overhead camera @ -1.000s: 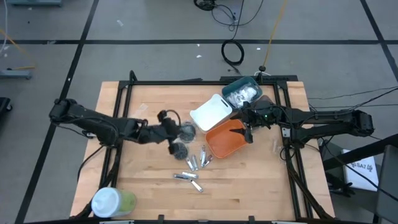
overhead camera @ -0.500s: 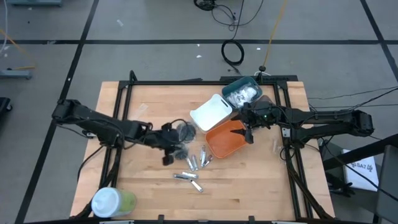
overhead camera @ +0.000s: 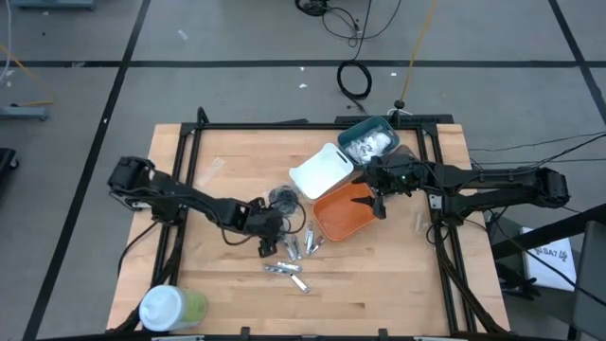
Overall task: Pick & Place Travel size toiletries
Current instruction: Put the black hairbrush into the white bin
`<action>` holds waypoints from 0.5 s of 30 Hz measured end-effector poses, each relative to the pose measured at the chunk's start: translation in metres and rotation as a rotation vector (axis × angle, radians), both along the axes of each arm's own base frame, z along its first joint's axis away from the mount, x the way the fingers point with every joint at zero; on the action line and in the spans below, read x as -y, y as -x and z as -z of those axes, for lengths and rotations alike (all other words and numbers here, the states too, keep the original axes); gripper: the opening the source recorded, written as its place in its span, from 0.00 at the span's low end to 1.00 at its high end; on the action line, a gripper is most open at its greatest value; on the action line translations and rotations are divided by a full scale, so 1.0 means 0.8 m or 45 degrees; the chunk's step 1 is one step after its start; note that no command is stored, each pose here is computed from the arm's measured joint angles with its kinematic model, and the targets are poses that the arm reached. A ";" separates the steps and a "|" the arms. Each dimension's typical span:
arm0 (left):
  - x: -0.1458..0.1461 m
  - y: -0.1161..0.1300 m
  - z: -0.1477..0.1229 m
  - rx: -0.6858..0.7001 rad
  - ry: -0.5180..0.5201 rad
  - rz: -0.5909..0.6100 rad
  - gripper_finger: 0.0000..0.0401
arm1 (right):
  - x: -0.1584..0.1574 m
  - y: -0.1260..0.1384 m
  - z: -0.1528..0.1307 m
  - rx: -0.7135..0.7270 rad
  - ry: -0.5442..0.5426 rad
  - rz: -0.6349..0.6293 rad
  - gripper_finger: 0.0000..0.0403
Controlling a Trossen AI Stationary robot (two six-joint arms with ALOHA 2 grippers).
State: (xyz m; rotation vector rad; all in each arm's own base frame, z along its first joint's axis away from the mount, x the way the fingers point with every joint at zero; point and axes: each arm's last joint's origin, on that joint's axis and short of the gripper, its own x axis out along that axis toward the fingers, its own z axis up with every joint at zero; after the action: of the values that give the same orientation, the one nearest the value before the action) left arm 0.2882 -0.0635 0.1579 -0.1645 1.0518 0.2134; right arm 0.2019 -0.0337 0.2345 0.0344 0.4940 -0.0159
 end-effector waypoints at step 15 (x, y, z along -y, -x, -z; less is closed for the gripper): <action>0.003 -0.009 0.042 -0.131 0.009 -0.038 0.54 | 0.000 0.000 0.000 -0.005 -0.009 0.004 0.64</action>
State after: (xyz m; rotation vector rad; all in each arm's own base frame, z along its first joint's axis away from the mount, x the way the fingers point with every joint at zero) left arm 0.2951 -0.0656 0.1243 -0.1769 1.1531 0.2470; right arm 0.2017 -0.0337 0.2341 0.0425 0.4982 -0.0175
